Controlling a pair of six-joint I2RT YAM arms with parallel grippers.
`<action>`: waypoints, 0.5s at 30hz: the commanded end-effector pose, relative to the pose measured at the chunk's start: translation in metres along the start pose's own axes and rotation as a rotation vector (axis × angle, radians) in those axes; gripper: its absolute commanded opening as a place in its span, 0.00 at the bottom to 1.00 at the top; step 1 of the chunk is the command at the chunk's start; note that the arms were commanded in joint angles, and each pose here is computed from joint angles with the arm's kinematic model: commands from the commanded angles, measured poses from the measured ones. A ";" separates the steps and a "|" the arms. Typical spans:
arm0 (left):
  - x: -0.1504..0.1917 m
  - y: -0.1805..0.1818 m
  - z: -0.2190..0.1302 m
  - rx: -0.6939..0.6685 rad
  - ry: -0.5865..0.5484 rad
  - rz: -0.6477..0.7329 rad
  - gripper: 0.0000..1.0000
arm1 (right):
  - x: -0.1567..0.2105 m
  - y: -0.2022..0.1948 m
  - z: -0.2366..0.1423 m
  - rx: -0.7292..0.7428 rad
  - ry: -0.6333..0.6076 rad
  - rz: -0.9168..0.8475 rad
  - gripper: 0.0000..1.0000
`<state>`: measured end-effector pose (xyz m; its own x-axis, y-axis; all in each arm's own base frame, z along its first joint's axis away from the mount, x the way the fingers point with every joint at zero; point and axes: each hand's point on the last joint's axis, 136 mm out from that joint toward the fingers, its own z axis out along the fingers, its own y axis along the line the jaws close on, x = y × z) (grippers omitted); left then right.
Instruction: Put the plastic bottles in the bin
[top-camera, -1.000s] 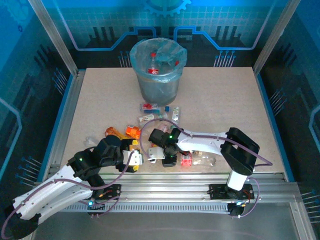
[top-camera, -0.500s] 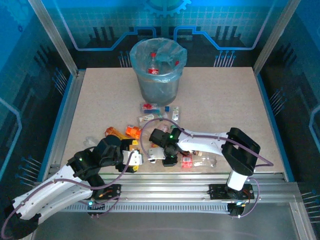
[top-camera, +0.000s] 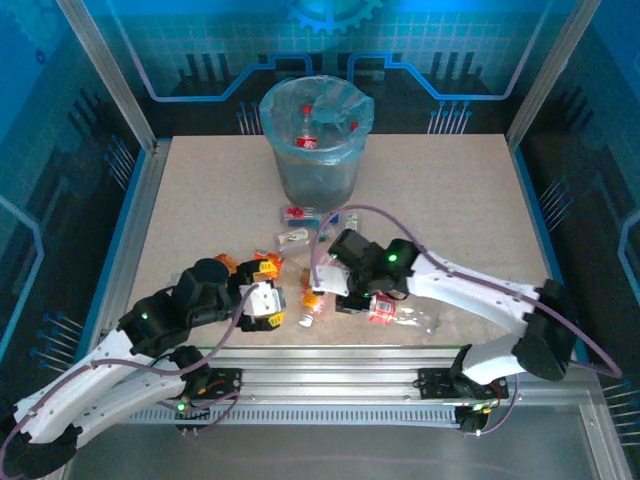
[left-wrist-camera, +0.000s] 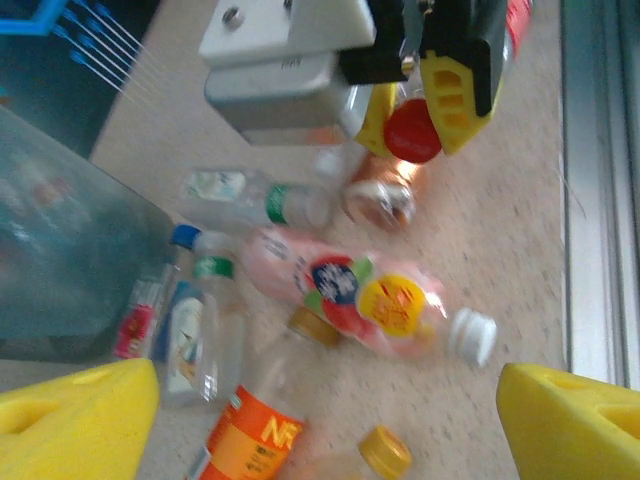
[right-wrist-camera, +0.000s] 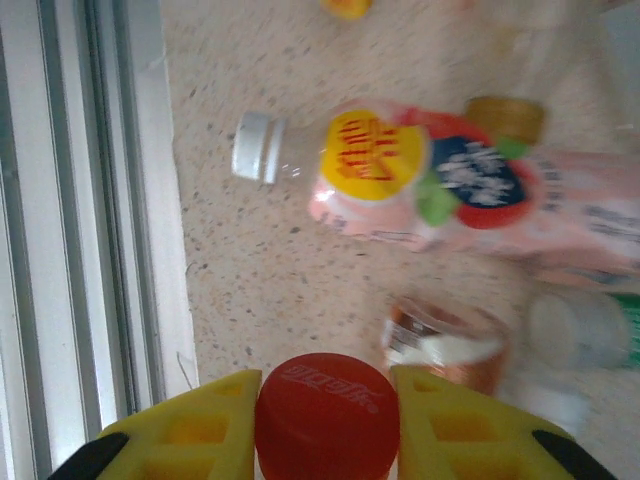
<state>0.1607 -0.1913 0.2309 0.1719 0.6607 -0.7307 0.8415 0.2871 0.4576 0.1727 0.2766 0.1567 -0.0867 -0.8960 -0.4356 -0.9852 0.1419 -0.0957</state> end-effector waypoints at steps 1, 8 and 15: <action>-0.048 0.038 -0.013 -0.121 -0.159 -0.102 0.88 | -0.025 -0.018 -0.052 0.090 -0.134 0.038 0.08; -0.094 0.137 -0.029 -0.456 -0.189 -0.329 0.89 | -0.089 -0.065 -0.154 0.356 -0.445 0.001 0.08; -0.102 0.214 -0.049 -0.633 -0.227 -0.607 0.89 | -0.153 -0.112 -0.234 0.552 -0.696 -0.030 0.06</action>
<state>0.2815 -0.1846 0.4009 -0.0163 0.3122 -0.9499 0.5042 0.8230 0.2618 0.2428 0.2920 0.3987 0.1343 -0.5479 -0.8257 -0.8214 0.4046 -0.4020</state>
